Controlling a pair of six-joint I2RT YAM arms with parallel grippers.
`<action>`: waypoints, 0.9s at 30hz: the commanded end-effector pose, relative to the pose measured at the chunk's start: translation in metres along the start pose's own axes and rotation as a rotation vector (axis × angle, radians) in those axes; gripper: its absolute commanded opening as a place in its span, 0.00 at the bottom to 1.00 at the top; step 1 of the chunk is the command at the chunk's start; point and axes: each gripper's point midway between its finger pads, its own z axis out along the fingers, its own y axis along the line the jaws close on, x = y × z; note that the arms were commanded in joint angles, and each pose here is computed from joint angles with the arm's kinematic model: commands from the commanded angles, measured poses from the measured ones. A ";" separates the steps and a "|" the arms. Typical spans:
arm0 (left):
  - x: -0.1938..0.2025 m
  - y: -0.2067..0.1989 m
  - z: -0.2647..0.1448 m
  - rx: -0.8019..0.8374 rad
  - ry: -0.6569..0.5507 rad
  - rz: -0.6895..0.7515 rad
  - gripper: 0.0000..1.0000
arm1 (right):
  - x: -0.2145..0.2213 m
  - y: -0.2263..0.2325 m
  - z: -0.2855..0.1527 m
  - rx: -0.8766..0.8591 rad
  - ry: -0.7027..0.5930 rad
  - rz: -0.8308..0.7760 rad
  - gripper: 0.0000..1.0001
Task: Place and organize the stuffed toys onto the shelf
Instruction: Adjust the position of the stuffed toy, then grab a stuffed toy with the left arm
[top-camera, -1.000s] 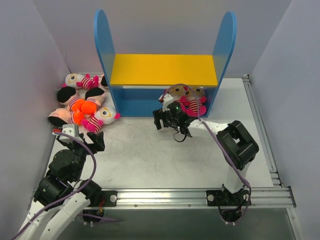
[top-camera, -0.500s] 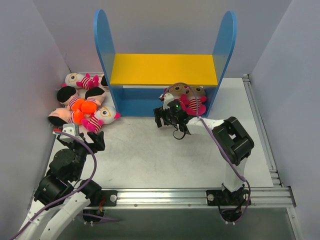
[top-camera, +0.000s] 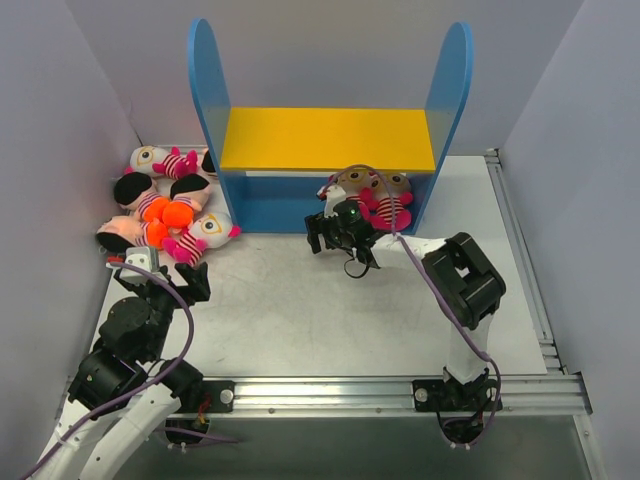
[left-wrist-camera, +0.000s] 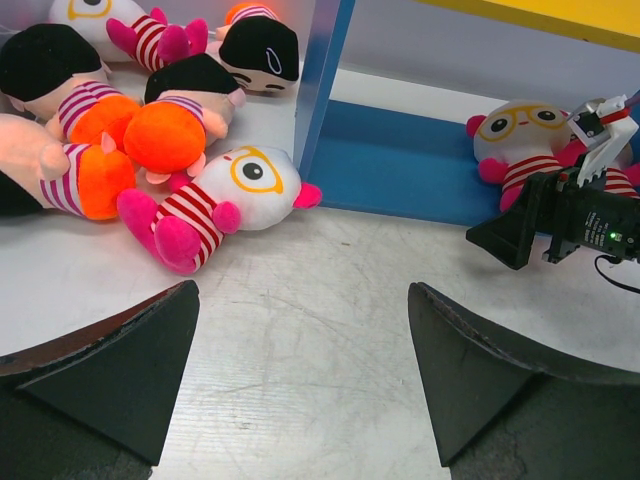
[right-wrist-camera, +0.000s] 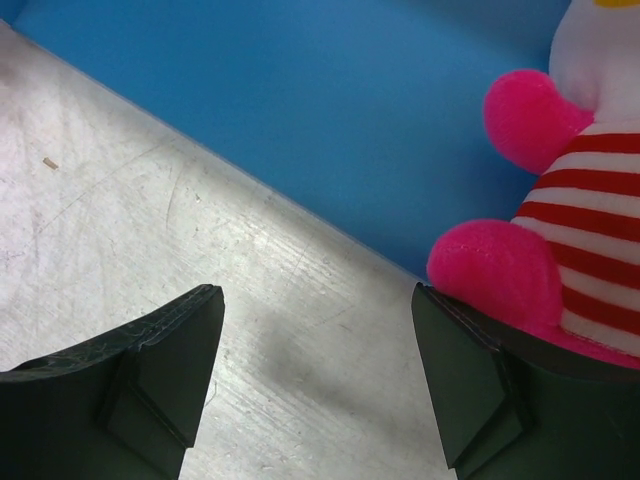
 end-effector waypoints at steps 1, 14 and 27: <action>-0.002 0.000 0.002 -0.006 0.000 0.011 0.94 | -0.046 0.019 -0.019 -0.052 -0.112 0.000 0.78; 0.005 -0.001 0.010 -0.032 0.039 0.014 0.94 | -0.077 0.033 -0.110 -0.112 -0.218 0.037 0.90; 0.017 -0.014 0.046 -0.086 0.170 0.016 0.94 | -0.080 -0.021 -0.218 0.121 -0.322 0.125 0.99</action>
